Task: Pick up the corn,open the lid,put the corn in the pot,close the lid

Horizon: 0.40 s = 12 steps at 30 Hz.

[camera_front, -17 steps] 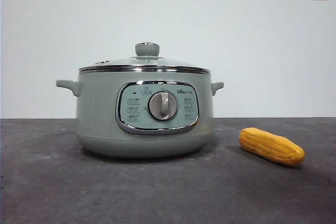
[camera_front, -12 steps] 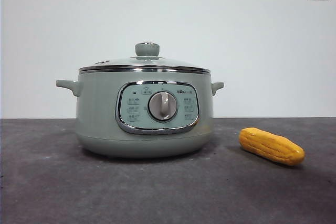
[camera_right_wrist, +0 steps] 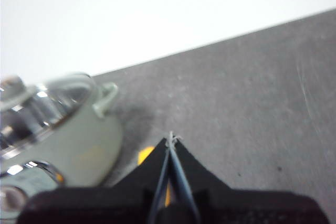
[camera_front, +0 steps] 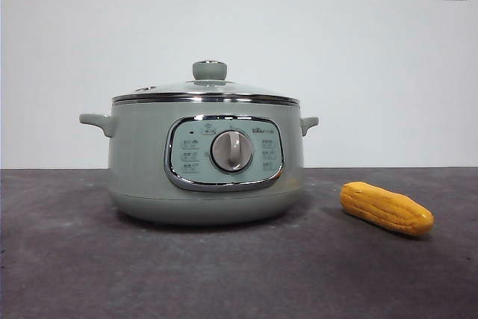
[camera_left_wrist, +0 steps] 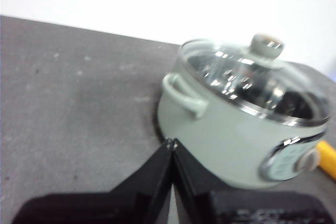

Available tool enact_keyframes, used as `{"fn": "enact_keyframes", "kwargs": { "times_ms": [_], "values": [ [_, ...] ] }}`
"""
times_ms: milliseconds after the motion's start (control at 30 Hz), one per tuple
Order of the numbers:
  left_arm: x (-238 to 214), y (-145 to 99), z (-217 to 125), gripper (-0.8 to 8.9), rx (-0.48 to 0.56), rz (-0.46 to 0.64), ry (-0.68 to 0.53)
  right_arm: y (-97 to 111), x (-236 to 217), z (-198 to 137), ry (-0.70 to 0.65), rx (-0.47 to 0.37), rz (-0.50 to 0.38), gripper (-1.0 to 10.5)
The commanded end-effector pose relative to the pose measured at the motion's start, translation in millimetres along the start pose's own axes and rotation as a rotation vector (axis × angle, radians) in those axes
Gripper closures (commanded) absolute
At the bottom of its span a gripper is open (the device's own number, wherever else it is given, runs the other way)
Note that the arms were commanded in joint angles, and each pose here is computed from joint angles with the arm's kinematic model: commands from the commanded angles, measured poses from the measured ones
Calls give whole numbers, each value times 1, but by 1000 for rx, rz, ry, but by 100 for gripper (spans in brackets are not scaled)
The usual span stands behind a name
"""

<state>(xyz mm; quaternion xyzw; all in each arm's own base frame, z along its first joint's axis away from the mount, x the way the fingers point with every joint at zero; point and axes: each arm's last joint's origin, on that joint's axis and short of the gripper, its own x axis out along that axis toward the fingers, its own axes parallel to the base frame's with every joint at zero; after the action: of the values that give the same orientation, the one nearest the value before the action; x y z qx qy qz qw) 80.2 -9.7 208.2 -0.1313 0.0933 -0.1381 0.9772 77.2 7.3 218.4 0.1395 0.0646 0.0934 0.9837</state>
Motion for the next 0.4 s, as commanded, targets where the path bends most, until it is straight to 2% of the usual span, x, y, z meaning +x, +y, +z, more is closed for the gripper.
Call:
{"fn": "enact_keyframes", "kwargs": {
  "times_ms": [33,200,400],
  "values": [
    [-9,-7,17,819,-8,-13,7,9,-10,23,5,9,18,958],
    [-24,-21,49,820,26,-47,72,23,-22,60,92,-58,55,958],
    [-35,-34,82,820,79,-91,198,36,-25,100,264,-126,68,958]
  ]
}}
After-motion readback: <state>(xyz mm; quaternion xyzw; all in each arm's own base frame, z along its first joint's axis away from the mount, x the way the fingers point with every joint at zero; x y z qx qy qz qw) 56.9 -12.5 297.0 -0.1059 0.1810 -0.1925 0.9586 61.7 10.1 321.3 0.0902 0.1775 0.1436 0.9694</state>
